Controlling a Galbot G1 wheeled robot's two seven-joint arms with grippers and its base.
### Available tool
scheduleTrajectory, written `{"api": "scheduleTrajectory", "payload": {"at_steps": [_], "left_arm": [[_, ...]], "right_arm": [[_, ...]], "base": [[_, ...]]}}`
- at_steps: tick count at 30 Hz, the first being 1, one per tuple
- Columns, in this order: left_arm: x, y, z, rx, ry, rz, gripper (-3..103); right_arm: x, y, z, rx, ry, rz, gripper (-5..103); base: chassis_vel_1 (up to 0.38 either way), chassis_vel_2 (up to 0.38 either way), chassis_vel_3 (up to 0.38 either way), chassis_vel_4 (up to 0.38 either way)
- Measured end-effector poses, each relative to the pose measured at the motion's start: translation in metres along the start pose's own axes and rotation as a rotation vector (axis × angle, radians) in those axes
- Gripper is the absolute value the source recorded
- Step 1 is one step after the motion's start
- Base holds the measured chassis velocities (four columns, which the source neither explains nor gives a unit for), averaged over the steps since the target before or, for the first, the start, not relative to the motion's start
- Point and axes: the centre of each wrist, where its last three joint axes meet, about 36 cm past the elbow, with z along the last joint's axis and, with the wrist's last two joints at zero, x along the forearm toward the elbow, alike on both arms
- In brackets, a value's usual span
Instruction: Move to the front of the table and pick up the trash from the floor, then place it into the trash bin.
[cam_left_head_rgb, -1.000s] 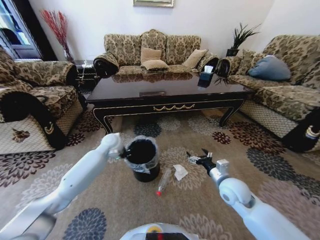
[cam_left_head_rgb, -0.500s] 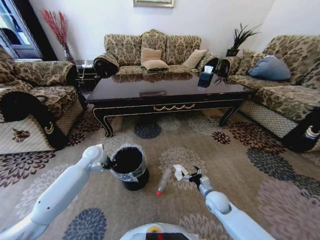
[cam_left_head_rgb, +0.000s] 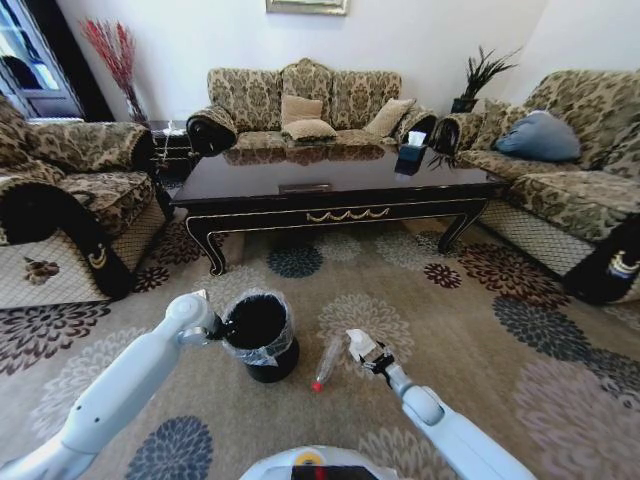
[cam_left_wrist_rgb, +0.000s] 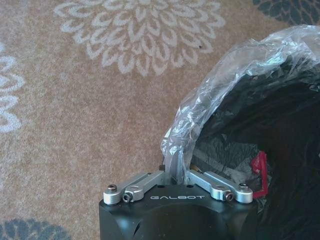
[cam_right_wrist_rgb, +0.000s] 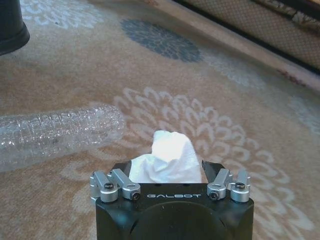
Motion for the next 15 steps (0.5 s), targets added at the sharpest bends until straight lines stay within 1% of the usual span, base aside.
{"api": "scheduleTrajectory", "payload": {"at_steps": [6,9,10,11,13,14,15], "left_arm": [[0.001,-0.002,-0.001,-0.004,0.001,0.005,0],[0.001,-0.001,-0.001,-0.003,0.003,0.007,0],[0.001,-0.001,-0.001,-0.004,0.003,0.006,0],[0.001,-0.001,-0.001,-0.004,0.003,0.006,0],[0.002,-0.001,-0.003,-0.002,0.003,0.008,0],[0.003,-0.002,-0.005,0.0,0.001,0.011,0],[0.004,-0.002,-0.007,0.002,-0.003,0.014,0]], "right_arm": [[-0.007,0.01,0.007,-0.01,0.026,-0.013,79],[-0.009,0.018,0.017,-0.015,0.046,-0.021,71],[-0.01,0.018,0.019,-0.016,0.049,-0.02,68],[-0.01,0.018,0.019,-0.016,0.049,-0.02,68],[-0.014,0.019,0.024,-0.016,0.059,-0.02,61],[-0.016,0.019,0.026,-0.015,0.065,-0.019,61],[-0.017,0.019,0.029,-0.016,0.071,-0.017,57]], "base": [[0.0,0.0,0.0,0.0],[0.0,0.0,0.0,0.0],[0.0,0.0,0.0,0.0],[0.0,0.0,0.0,0.0],[0.0,0.0,0.0,0.0],[0.0,0.0,0.0,0.0],[0.0,0.0,0.0,0.0]]}}
